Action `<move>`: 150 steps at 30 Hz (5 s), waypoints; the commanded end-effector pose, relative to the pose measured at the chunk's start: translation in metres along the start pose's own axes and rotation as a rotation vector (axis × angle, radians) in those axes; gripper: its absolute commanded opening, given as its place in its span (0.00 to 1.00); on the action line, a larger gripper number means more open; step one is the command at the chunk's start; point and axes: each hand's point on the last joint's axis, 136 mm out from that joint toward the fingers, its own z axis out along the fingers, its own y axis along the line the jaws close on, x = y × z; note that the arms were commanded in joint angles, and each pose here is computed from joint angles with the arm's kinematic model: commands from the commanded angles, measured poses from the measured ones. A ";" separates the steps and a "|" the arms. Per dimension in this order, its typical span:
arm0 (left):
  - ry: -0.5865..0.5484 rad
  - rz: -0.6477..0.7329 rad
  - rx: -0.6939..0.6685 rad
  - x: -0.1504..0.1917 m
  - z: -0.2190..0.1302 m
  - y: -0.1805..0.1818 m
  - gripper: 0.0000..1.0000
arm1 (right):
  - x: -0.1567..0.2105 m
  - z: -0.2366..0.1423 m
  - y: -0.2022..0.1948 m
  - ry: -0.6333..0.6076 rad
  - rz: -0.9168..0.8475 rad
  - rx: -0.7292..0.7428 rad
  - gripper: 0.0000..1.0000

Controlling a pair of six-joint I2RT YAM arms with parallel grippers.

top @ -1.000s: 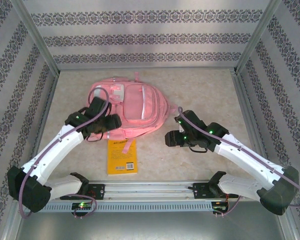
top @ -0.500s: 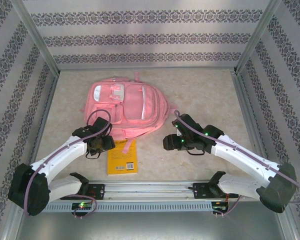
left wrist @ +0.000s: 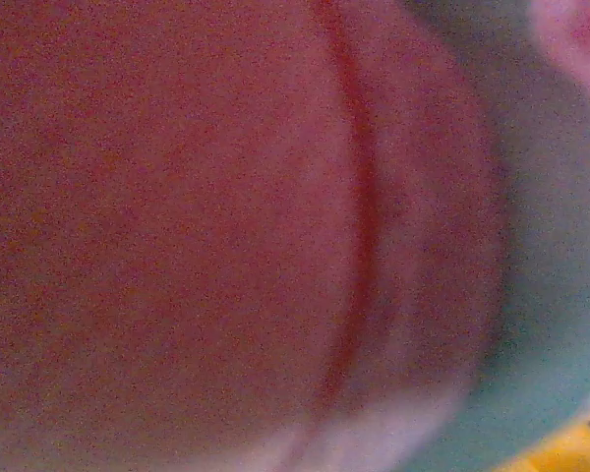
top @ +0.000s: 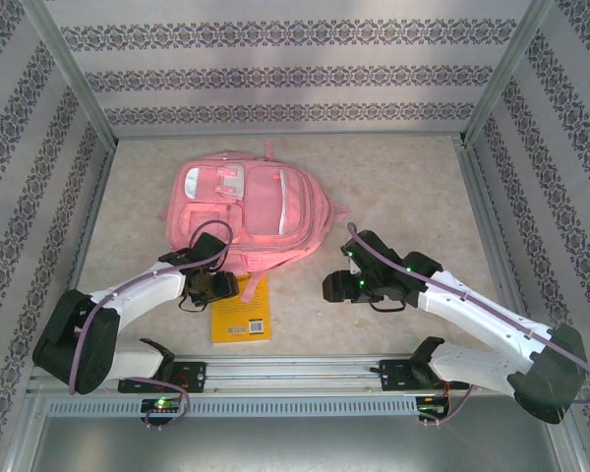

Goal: Pack the student bag

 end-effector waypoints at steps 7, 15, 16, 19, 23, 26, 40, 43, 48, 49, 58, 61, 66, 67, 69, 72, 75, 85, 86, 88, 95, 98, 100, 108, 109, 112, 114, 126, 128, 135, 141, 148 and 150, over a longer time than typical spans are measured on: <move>0.087 0.134 0.092 0.023 0.015 -0.036 0.59 | 0.003 0.015 0.005 0.039 0.012 -0.024 0.58; 0.127 0.121 0.187 0.039 0.016 -0.074 0.60 | 0.002 0.036 0.004 0.082 0.064 -0.059 0.53; 0.134 0.106 0.213 0.040 0.016 -0.079 0.61 | 0.001 0.038 0.003 0.084 0.076 -0.063 0.53; 0.119 0.065 0.297 0.039 0.017 -0.090 0.61 | -0.003 0.047 0.001 0.096 0.144 -0.111 0.53; 0.112 0.006 0.380 0.039 0.020 -0.100 0.61 | -0.009 0.059 0.025 0.132 0.185 -0.301 0.53; 0.123 -0.023 0.440 0.038 0.020 -0.112 0.60 | -0.009 0.070 0.030 0.167 0.199 -0.340 0.52; 0.168 -0.030 0.624 0.040 0.007 -0.143 0.59 | -0.014 0.106 0.014 0.175 0.224 -0.212 0.55; 0.172 -0.024 0.618 0.042 0.009 -0.141 0.59 | -0.012 0.114 0.027 0.188 0.187 -0.227 0.55; 0.168 -0.016 0.594 0.045 0.009 -0.134 0.59 | -0.015 0.126 0.050 0.194 0.152 -0.272 0.52; 0.164 -0.014 0.590 0.044 0.009 -0.133 0.60 | -0.017 0.127 0.054 0.185 0.154 -0.286 0.52; 0.136 -0.014 0.573 0.047 0.005 -0.117 0.61 | -0.016 0.149 0.068 0.177 0.184 -0.329 0.48; 0.141 -0.016 0.572 0.047 0.005 -0.117 0.60 | -0.015 0.157 0.077 0.194 0.179 -0.342 0.47; 0.144 -0.016 0.578 0.047 0.009 -0.118 0.60 | -0.014 0.162 0.098 0.208 0.127 -0.352 0.46; 0.147 -0.015 0.582 0.047 0.010 -0.119 0.60 | -0.014 0.160 0.102 0.208 0.112 -0.354 0.47; 0.155 -0.017 0.591 0.047 0.011 -0.121 0.59 | -0.016 0.158 0.108 0.207 0.101 -0.368 0.47; 0.156 -0.025 0.607 0.046 0.011 -0.125 0.59 | -0.022 0.148 0.117 0.195 0.096 -0.418 0.47; 0.153 -0.028 0.619 0.045 0.008 -0.127 0.58 | -0.032 0.130 0.126 0.169 0.107 -0.501 0.45; 0.155 -0.038 0.654 0.047 -0.004 -0.123 0.59 | -0.036 0.094 0.145 0.200 0.116 -0.706 0.44; 0.158 -0.038 0.659 0.047 -0.006 -0.123 0.59 | -0.035 0.095 0.145 0.205 0.119 -0.713 0.44; 0.160 -0.034 0.666 0.047 -0.011 -0.123 0.59 | -0.034 0.094 0.143 0.203 0.123 -0.718 0.44; 0.167 -0.034 0.690 0.047 -0.018 -0.122 0.60 | -0.033 0.095 0.138 0.186 0.140 -0.731 0.44; 0.168 -0.038 0.697 0.046 -0.018 -0.124 0.60 | -0.030 0.111 0.127 0.206 0.164 -0.674 0.39; 0.168 -0.038 0.700 0.046 -0.019 -0.125 0.60 | -0.027 0.124 0.109 0.206 0.204 -0.588 0.31; 0.147 -0.050 0.670 0.047 -0.024 -0.107 0.64 | -0.020 0.111 0.056 0.144 0.225 -0.430 0.12; 0.146 -0.043 0.673 0.048 -0.027 -0.106 0.64 | -0.019 0.103 0.051 0.132 0.220 -0.423 0.10; 0.134 -0.009 0.682 0.049 -0.039 -0.105 0.65 | -0.024 0.077 0.036 0.068 0.223 -0.412 0.05; 0.107 0.023 0.693 0.046 -0.050 -0.107 0.66 | -0.027 0.060 0.026 0.030 0.234 -0.411 0.04; 0.037 0.143 0.756 0.014 -0.081 -0.144 0.69 | -0.031 0.017 0.010 -0.022 0.240 -0.418 0.06; 0.047 0.141 0.737 0.014 -0.074 -0.143 0.69 | -0.029 0.025 0.005 0.001 0.257 -0.391 0.10; 0.065 0.133 0.636 0.017 -0.053 -0.122 0.69 | -0.030 0.035 -0.021 -0.020 0.362 -0.339 0.26; 0.080 0.121 0.603 0.020 -0.044 -0.115 0.69 | -0.032 0.042 -0.026 -0.014 0.392 -0.346 0.01; 0.091 0.121 0.564 0.020 -0.037 -0.105 0.69 | -0.035 0.044 -0.030 -0.009 0.416 -0.350 0.41; 0.095 0.114 0.558 0.019 -0.035 -0.102 0.69 | -0.036 0.045 -0.031 -0.014 0.423 -0.358 0.40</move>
